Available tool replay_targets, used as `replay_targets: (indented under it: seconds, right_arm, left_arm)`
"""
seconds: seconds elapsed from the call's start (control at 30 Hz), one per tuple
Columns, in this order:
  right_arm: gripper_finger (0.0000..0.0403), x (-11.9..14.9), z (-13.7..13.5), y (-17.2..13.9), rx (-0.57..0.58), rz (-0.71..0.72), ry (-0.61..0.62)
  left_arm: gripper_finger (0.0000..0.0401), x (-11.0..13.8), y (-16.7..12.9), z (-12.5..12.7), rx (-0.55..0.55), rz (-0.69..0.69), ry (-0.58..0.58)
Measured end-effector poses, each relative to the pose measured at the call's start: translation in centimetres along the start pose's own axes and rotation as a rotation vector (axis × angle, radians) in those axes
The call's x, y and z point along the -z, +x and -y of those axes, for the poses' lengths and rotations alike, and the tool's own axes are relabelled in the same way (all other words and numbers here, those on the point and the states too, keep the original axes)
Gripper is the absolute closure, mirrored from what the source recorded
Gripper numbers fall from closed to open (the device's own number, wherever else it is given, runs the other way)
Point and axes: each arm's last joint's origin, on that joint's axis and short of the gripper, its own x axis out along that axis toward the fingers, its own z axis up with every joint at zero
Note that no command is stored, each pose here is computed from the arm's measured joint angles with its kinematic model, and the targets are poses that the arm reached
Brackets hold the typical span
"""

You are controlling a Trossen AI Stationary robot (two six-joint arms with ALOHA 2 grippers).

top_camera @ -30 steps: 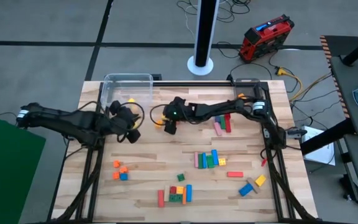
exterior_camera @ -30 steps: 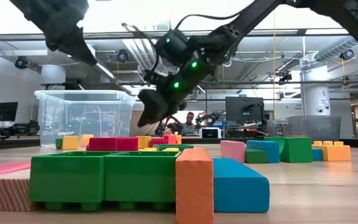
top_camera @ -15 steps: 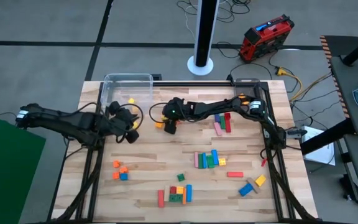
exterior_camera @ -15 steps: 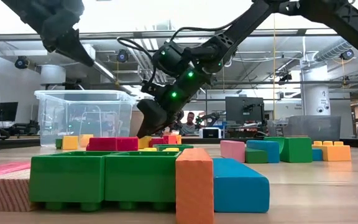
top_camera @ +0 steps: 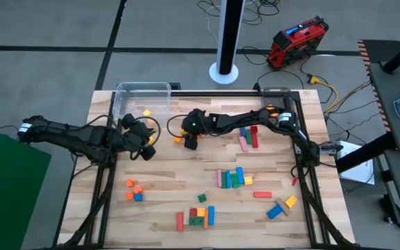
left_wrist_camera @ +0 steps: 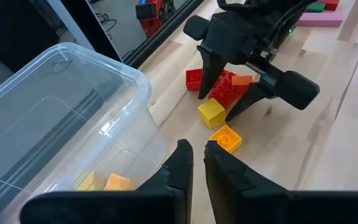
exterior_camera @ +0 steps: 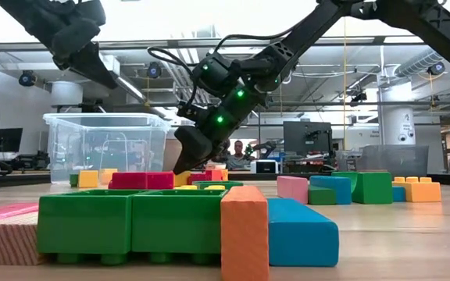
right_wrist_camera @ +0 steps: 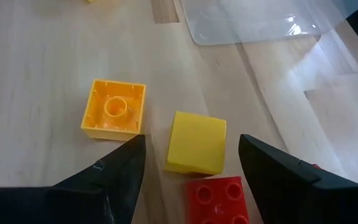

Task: Sort blocks by size
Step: Put the yellow square wooden block into the transparent bin

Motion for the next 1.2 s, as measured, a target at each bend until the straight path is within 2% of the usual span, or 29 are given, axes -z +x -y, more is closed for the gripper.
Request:
replay_targets:
  seconds: [0.2, 0.57, 0.7, 0.93, 1.1, 1.2]
  right_arm:
    - [0.0157, 0.9, -0.2, 1.1, -0.001, -0.023, -0.006]
    - [0.0195, 0.9, -0.2, 2.0, -0.002, -0.023, -0.002]
    - [0.022, 0.7, -0.3, 1.9, -0.004, -0.028, -0.014]
    - [0.0277, -1.2, 0.0, -0.3, -0.009, 0.009, -0.052]
    - [0.0276, -3.3, 0.5, -2.8, -0.007, 0.079, -0.08]
    - [0.0261, -4.7, 1.3, -4.2, 0.013, 0.161, -0.079]
  left_arm:
    - [0.0381, -0.1, 0.0, 0.0, 0.002, 0.004, -0.004]
    - [0.0381, -0.1, 0.0, 0.0, 0.002, 0.004, -0.004]
    - [0.0381, -0.1, 0.0, 0.0, 0.002, 0.004, -0.004]
    - [0.0381, 0.0, 0.0, 0.0, 0.002, 0.005, 0.002]
    - [0.0381, -0.1, -0.3, -0.2, 0.003, 0.02, 0.006]
    - [0.0381, -0.2, -0.6, -0.5, 0.007, 0.038, -0.003]
